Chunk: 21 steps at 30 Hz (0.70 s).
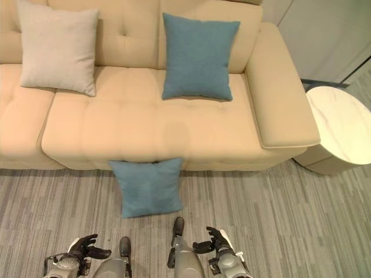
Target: Pick up all the scattered cushions and arrange them neatly on the sofa.
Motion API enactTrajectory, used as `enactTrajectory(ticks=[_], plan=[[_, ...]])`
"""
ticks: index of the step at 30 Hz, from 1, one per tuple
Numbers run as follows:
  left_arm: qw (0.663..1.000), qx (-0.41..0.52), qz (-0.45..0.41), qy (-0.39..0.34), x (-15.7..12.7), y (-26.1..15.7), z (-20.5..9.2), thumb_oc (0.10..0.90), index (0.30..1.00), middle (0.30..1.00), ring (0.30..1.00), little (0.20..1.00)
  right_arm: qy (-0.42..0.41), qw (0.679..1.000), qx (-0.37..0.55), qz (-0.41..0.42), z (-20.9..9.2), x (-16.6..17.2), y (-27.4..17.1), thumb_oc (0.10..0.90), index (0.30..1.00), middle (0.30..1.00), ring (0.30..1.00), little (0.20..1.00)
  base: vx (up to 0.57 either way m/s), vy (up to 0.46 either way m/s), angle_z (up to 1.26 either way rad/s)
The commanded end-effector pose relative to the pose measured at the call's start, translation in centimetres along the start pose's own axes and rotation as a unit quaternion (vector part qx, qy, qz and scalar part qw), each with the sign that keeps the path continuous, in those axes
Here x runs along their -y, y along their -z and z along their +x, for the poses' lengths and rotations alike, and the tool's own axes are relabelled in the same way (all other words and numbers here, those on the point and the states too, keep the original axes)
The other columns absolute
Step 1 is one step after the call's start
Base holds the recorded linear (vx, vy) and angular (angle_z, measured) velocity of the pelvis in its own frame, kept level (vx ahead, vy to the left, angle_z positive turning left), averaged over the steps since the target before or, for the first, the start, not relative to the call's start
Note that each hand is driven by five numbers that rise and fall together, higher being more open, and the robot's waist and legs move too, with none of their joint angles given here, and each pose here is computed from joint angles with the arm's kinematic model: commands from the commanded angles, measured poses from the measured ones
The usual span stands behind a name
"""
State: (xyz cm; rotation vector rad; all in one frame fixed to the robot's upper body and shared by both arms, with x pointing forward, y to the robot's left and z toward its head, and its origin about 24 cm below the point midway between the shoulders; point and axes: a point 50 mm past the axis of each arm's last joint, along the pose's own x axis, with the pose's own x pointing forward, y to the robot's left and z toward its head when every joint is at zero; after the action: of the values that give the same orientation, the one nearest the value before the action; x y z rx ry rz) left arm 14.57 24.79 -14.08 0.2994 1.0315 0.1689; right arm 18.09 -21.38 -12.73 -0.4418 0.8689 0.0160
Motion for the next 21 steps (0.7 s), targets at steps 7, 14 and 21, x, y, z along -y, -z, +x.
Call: enactTrajectory(ticks=[7,14,21], plan=[[0.999,0.03,0.014,-0.006,-0.1,-1.4,0.1,0.8,0.9,0.9,0.9,0.9,0.018,1.0,-0.007,-0.018,-0.5,1.7,1.6,0.8,0.9,0.9,0.9,0.9,0.06,-0.193,0.27],[0.999,0.039,0.012,0.008,1.1,-2.0,0.2,0.8,0.9,0.9,0.9,0.9,0.038,0.999,-0.017,-0.006,-0.5,2.6,2.0,0.8,0.9,0.9,0.9,0.9,0.05,-0.128,0.31],[1.0,0.021,0.003,0.009,1.0,-0.6,-0.1,0.8,0.9,0.9,0.9,0.9,0.031,0.999,-0.02,-0.012,-0.7,2.1,2.3,0.8,0.9,0.9,0.9,0.9,0.16,0.065,-0.13]])
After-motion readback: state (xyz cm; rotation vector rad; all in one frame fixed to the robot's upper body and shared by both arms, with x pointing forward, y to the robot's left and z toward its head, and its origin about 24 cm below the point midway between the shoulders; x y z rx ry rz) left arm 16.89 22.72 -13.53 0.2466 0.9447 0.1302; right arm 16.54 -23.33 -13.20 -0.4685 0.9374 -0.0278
